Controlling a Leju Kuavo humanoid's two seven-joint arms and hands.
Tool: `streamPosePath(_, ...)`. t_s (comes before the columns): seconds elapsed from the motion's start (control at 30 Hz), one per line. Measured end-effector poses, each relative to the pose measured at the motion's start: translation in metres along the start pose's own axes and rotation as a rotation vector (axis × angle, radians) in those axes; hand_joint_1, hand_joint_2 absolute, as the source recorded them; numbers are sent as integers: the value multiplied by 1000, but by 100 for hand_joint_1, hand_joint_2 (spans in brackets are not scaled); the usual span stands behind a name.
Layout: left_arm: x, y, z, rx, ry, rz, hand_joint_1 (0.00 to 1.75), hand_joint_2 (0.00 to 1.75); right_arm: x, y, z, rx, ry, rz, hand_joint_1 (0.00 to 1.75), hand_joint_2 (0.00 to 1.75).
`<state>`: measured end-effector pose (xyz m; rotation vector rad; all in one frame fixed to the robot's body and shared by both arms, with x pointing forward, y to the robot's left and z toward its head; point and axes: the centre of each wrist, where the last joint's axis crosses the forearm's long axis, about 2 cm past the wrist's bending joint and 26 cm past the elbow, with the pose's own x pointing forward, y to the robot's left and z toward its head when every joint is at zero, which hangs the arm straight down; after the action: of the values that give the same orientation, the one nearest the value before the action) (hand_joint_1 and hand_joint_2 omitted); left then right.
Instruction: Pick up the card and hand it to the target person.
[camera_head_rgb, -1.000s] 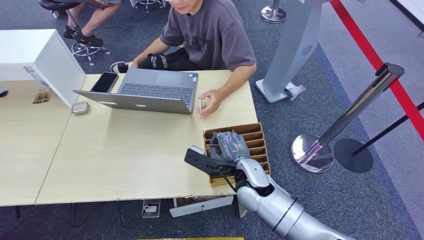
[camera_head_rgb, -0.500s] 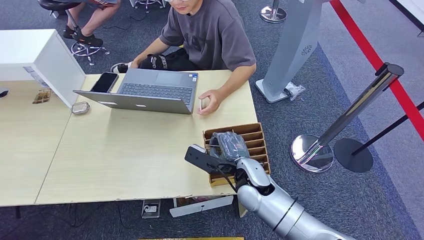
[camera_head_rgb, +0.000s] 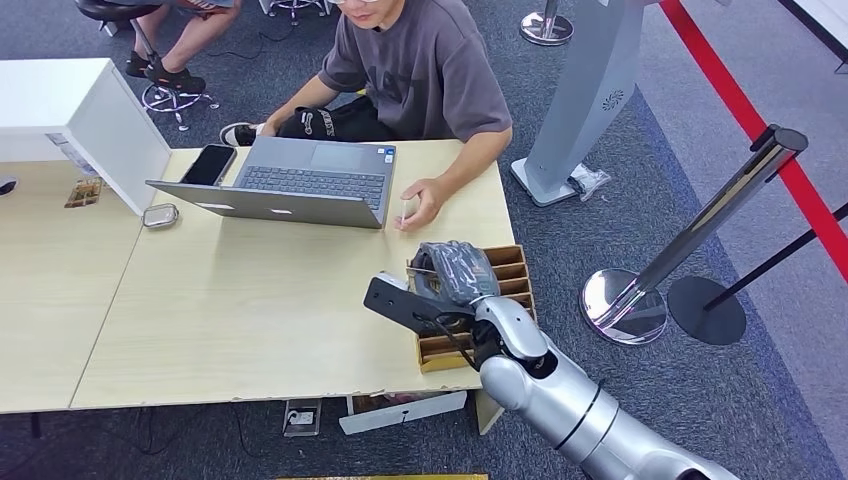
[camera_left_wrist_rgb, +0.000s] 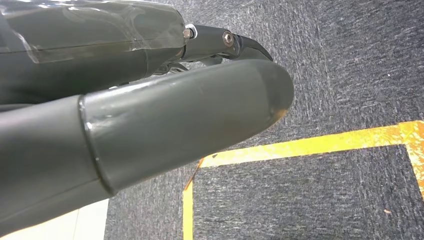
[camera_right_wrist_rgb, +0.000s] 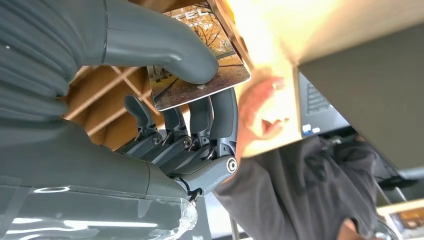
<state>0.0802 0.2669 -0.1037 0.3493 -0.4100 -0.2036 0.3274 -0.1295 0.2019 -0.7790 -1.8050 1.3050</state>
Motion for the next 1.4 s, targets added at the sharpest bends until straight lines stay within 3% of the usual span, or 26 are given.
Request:
streamPosePath(0.33, 0, 0, 0, -2, -1, -2, 0, 0, -2, -26, -9, -52, -14, -49, 149, 175)
streamPosePath(0.9, 1, -1, 0, -11, -15, -40, 0, 0, -36, -77, -45, -398, 8, -1, 152, 175)
streamPosePath(1.4, 7, -4, 0, -24, -36, -83, 0, 0, -50, -56, -79, -415, 58, 3, 152, 175)
